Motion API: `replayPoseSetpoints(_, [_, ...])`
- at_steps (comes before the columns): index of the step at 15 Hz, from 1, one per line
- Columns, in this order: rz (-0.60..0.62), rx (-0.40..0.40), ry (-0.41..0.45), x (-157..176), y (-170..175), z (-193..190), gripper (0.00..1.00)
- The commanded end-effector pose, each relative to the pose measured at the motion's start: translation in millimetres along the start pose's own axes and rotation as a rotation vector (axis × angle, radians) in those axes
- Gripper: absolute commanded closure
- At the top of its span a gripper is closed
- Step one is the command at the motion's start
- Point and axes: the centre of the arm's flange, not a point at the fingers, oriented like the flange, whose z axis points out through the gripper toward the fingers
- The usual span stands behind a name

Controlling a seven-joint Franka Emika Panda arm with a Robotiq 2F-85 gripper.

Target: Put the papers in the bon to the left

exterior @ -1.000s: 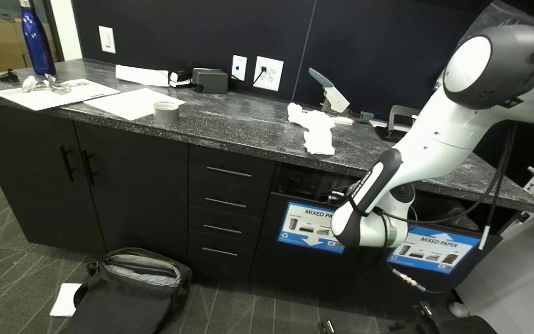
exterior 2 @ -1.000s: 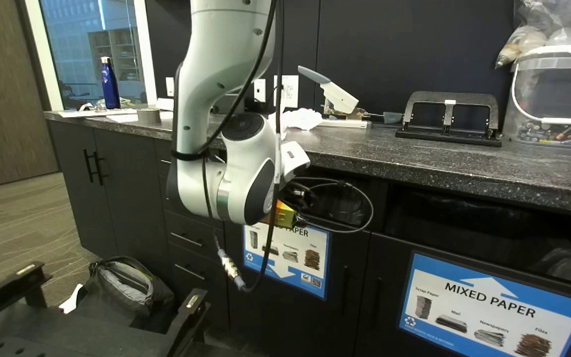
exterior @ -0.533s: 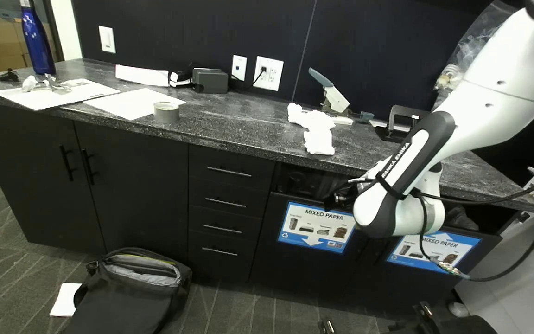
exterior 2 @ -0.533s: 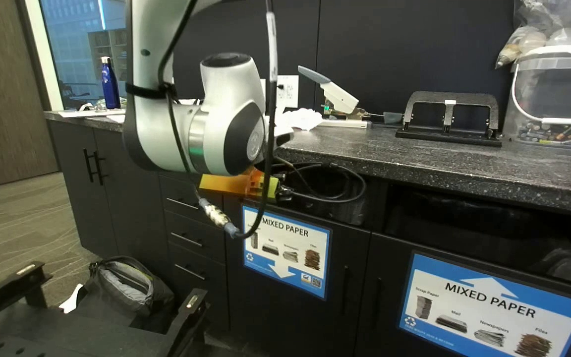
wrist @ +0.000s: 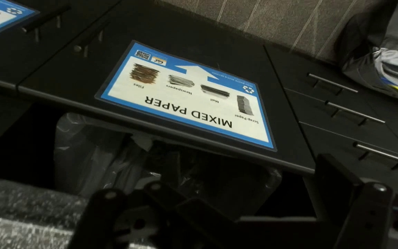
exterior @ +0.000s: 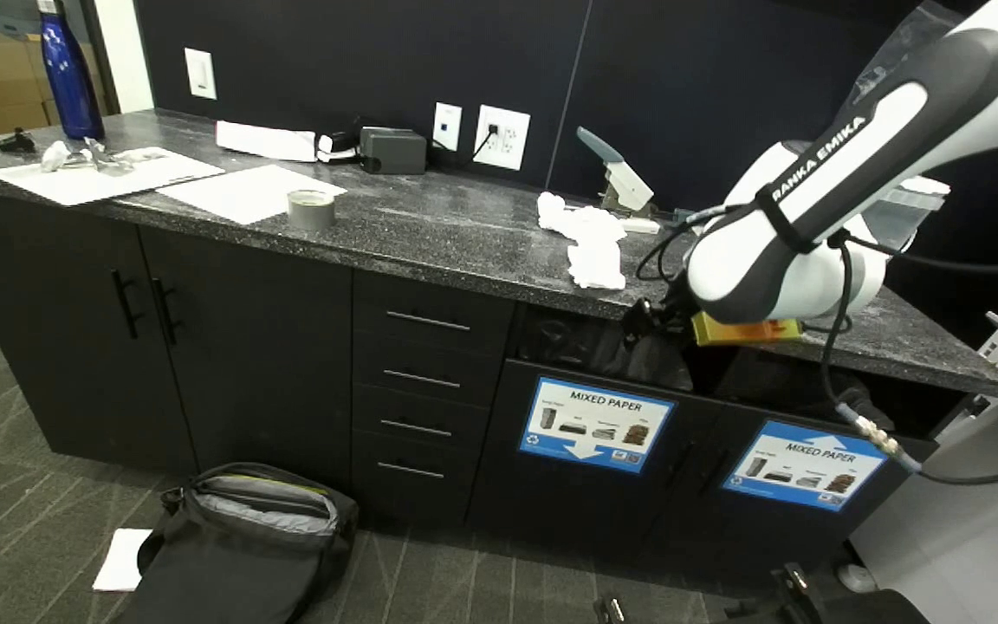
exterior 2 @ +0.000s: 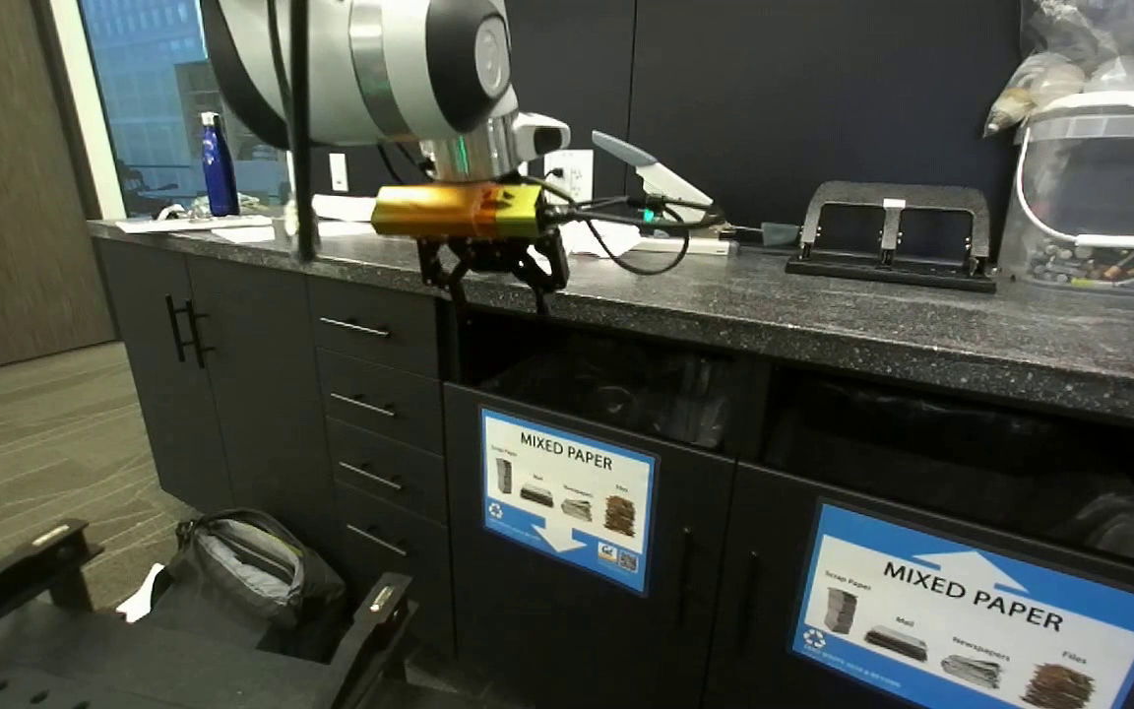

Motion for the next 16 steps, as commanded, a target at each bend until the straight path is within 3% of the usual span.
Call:
replayPoseSetpoints(1, [0.035, -0.006, -0.044, 76.9, 11.5, -38.6, 0.0])
replayPoseSetpoints(5, [0.136, -0.017, -0.054, 134.5, 15.4, -42.3, 0.0])
replayPoseSetpoints(12, [0.217, 0.005, -0.129, 182.4, 11.9, 10.1, 0.0])
replayPoseSetpoints(16, [0.237, -0.007, -0.139, 209.1, 4.0, 19.6, 0.0])
